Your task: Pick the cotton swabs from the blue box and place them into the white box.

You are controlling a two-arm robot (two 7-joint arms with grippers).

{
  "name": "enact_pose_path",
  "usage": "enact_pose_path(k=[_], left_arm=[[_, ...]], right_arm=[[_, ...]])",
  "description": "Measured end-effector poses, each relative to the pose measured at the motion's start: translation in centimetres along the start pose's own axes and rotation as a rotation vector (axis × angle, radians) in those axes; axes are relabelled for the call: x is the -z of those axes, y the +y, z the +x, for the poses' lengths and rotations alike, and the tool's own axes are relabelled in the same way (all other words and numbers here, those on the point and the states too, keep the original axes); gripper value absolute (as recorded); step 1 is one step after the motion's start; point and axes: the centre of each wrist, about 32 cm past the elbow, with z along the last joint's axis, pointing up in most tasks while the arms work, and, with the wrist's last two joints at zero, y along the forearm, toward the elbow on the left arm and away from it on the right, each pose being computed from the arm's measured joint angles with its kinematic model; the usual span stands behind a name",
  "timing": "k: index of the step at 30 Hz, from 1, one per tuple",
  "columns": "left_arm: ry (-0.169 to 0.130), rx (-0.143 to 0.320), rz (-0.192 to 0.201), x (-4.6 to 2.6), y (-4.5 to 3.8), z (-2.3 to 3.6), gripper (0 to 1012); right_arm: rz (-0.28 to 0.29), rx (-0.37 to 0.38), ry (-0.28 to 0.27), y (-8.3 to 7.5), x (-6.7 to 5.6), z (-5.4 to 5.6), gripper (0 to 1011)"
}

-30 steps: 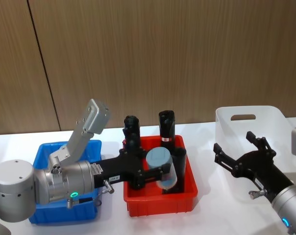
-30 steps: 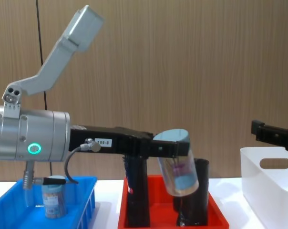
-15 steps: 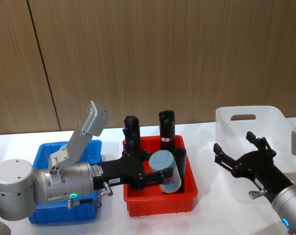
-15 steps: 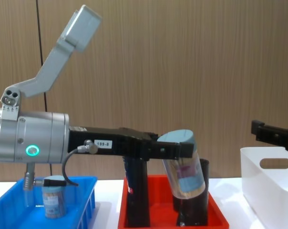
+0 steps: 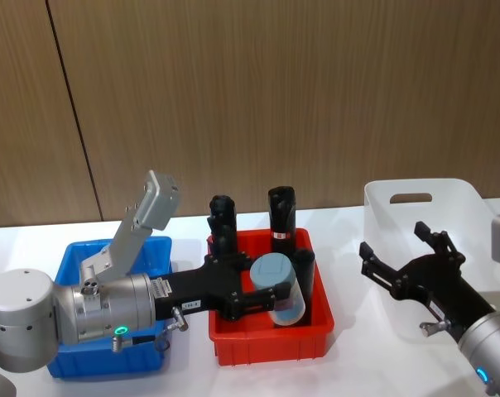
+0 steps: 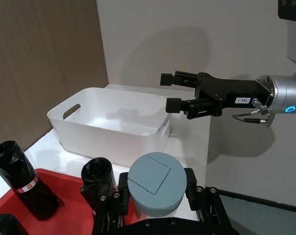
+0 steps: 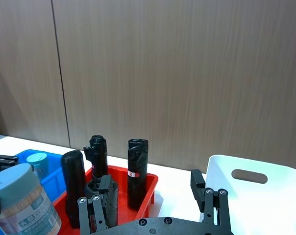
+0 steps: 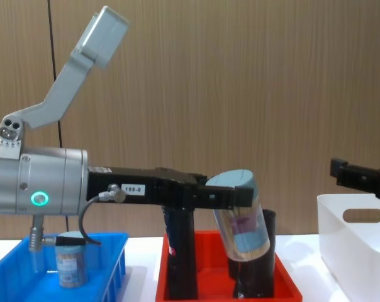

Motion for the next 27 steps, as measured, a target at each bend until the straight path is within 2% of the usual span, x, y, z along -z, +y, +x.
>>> enact_pose_path(k=[11,27], left_arm=[[0.000,0.002,-0.003,0.02,0.04,0.05,669],[-0.001,0.003,-0.004,0.05,0.09,0.09,669]], right_arm=[[0.009,-0.079,-0.039,0.3,-1.0,0.3,1002],[-0.006,-0.299,-0.064,1.0,-3.1,1.5,1002]])
